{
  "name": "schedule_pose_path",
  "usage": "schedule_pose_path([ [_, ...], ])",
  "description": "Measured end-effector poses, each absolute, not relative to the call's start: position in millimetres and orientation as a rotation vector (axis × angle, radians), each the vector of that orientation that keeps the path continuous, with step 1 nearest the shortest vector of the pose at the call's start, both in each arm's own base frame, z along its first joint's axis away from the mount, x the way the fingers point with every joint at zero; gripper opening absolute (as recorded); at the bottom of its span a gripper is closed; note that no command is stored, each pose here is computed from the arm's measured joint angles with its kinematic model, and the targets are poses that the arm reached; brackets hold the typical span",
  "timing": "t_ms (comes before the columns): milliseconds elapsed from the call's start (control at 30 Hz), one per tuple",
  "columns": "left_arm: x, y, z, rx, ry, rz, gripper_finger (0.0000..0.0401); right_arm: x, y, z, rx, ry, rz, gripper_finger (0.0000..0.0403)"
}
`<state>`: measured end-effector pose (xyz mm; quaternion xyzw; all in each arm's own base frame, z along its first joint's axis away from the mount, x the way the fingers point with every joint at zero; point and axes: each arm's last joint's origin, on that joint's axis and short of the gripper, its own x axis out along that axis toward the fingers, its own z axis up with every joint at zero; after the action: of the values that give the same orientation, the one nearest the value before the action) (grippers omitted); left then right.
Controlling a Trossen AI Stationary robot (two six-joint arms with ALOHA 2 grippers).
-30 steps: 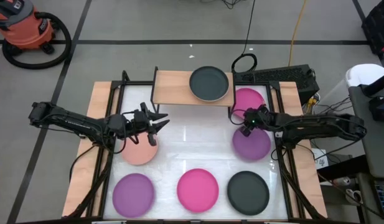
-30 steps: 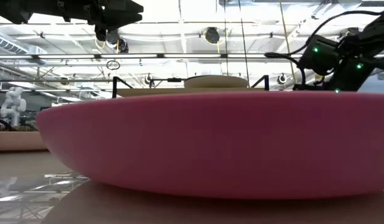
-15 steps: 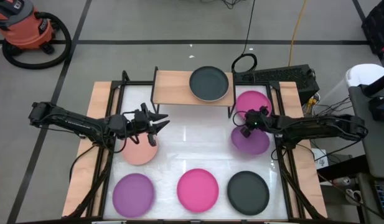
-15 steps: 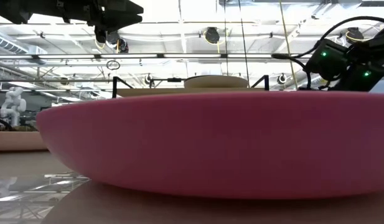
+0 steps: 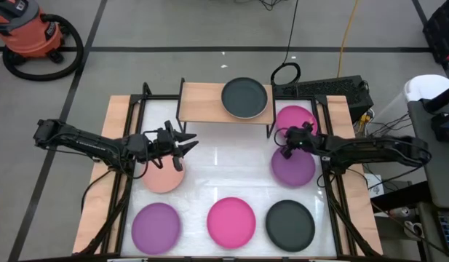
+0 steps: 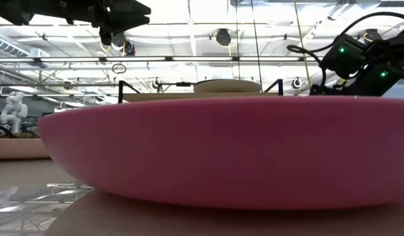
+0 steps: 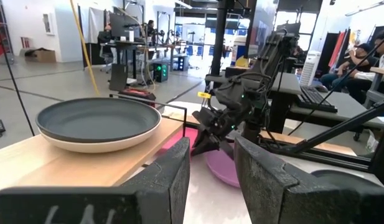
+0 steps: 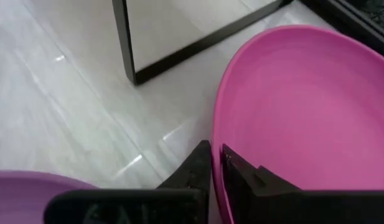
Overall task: Place and stack plates onto a shelf
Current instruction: Stack the top pink plate on top of the black plate on the shelf
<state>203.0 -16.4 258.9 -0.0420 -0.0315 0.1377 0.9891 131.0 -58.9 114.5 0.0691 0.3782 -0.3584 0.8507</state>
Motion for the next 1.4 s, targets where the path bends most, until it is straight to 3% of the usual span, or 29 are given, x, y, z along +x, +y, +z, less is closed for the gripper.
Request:
schedule_pose_path([
  [400,203.1,-16.7,258.8,-0.102,-0.064,0.271,0.0129,127.9,-58.2,133.5,0.144,0.636,-0.769,0.0007],
  [567,203.3,-19.1,262.2,-0.098,-0.095,0.188,0.0129,125.2,-57.9,143.4,0.143,0.548,-0.792,0.0003],
  [800,203.4,-19.8,262.5,-0.093,-0.096,0.159,0.0129,123.0,-58.9,165.9,0.151,0.328,-0.853,0.0003],
  [1033,203.1,-20.2,266.1,-0.075,-0.131,0.144,0.0129,127.7,-61.1,210.3,0.138,0.151,-0.864,0.0002],
  [1200,203.1,-20.2,266.2,-0.113,-0.134,0.141,0.0129,136.3,-63.4,262.9,0.090,0.061,-0.844,0.0001],
  [1400,203.0,-20.2,267.2,-0.113,-0.145,0.141,0.0129,160.8,-61.2,319.7,0.060,-0.008,-0.685,0.0001],
])
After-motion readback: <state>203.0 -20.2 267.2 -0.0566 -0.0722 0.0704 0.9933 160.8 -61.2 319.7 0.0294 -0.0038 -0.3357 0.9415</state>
